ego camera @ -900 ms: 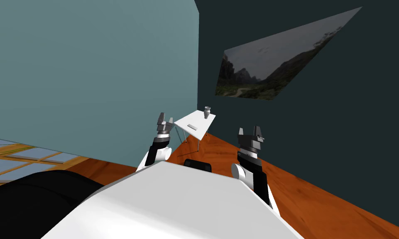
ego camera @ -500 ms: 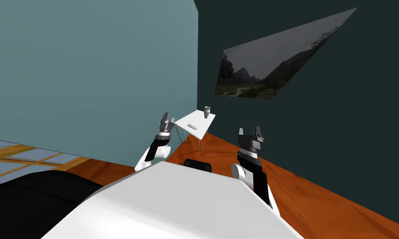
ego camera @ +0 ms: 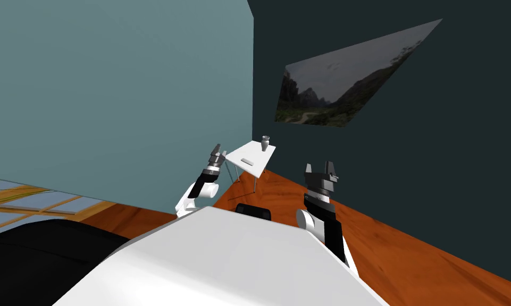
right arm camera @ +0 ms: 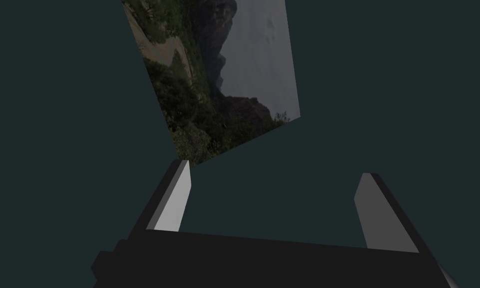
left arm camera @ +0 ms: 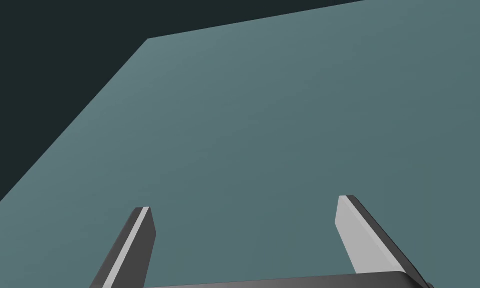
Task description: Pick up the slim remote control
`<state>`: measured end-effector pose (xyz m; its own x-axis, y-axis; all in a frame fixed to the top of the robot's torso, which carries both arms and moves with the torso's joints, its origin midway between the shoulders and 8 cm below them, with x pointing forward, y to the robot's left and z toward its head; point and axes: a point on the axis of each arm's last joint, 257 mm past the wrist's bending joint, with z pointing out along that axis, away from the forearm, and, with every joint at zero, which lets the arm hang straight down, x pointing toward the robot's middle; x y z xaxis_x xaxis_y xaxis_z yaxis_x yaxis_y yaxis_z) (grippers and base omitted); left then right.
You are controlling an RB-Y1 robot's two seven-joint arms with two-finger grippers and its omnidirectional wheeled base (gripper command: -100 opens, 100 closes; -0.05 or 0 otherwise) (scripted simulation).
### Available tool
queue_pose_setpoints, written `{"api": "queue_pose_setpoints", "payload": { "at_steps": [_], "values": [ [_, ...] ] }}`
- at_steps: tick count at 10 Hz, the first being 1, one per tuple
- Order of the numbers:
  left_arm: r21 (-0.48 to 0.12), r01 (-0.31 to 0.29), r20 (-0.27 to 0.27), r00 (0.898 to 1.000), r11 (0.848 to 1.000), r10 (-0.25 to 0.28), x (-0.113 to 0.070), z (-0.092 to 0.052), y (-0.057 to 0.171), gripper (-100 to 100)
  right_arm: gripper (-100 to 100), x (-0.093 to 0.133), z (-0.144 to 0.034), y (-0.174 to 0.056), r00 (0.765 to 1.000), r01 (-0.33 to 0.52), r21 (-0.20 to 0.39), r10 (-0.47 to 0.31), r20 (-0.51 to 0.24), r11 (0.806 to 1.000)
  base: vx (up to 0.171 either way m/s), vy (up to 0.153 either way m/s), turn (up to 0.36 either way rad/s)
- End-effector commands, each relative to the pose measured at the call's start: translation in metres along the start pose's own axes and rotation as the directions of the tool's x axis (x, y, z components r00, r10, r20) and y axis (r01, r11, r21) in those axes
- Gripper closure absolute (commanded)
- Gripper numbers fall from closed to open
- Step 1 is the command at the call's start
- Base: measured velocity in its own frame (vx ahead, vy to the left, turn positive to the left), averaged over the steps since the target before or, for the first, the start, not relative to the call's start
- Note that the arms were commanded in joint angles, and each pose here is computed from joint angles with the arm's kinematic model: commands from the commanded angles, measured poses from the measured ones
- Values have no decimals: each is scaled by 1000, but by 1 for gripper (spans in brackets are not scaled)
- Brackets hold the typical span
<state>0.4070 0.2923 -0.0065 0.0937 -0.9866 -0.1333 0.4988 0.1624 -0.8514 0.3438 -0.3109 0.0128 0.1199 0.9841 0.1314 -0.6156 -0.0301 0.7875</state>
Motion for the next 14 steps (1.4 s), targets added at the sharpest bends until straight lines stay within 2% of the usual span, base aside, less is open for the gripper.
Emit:
{"api": "queue_pose_setpoints", "payload": {
  "at_steps": [1, 2, 3, 4, 5, 6, 7, 8, 10, 11, 12, 13, 14],
  "values": [
    [-35, -1, -7, 1000, 999, 1, -1, 4, 10, -100, 0, 0, 0, 0, 1000, 0, 0, 0, 0, 1000, -22, 30, -25],
    [-60, -6, -21, 1000, 998, 4, -2, 11, 20, -100, 0, 0, 0, 0, 1000, 0, 0, 0, 0, 1000, -33, 31, -51],
    [-81, -6, -21, 1000, 997, 4, -3, 11, 25, -100, 0, 0, 0, 0, 1000, 0, 0, 0, 0, 1000, -28, 28, -35],
    [-104, -11, -33, 999, 994, 8, -5, 19, 34, -100, 0, 0, 0, 0, 1000, 0, 0, 0, 0, 1000, -26, 34, -68],
    [-129, -12, -32, 999, 992, 8, -5, 19, 41, -100, 0, 0, 0, 0, 1000, 0, 0, 0, 0, 1000, -18, 30, -31],
    [-152, -18, -43, 999, 988, 12, -8, 27, 50, -100, 0, 0, 0, 0, 1000, 0, 0, 0, 0, 1000, -23, 32, -57],
    [-178, -19, -42, 999, 984, 12, -8, 26, 57, -100, 0, 0, 0, 0, 1000, 0, 0, 0, 0, 1000, -25, 28, -43],
    [-197, -26, -49, 999, 980, 16, -12, 35, 65, -100, 0, 0, 0, 0, 1000, 0, 0, 0, 0, 1000, -32, 35, -57],
    [-236, -28, -48, 999, 971, 17, -13, 33, 74, -100, 0, 0, 0, 0, 1000, 0, 0, 0, 0, 1000, -18, 23, -25],
    [-267, -34, -52, 998, 963, 21, -18, 42, 86, -100, 0, 0, 0, 0, 1000, 0, 0, 0, 0, 1000, -22, 19, -73],
    [-292, -36, -52, 998, 956, 21, -18, 40, 92, -100, 0, 0, 0, 0, 1000, 0, 0, 0, 0, 1000, -20, 25, -45],
    [-316, -41, -53, 998, 948, 26, -25, 49, 101, -100, 0, 0, 0, 0, 1000, 0, 0, 0, 0, 1000, -27, 34, -85],
    [-350, -43, -52, 998, 936, 26, -25, 46, 110, -100, 0, 0, 0, 0, 1000, 0, 0, 0, 0, 1000, -24, 33, -50]
  ]
}}
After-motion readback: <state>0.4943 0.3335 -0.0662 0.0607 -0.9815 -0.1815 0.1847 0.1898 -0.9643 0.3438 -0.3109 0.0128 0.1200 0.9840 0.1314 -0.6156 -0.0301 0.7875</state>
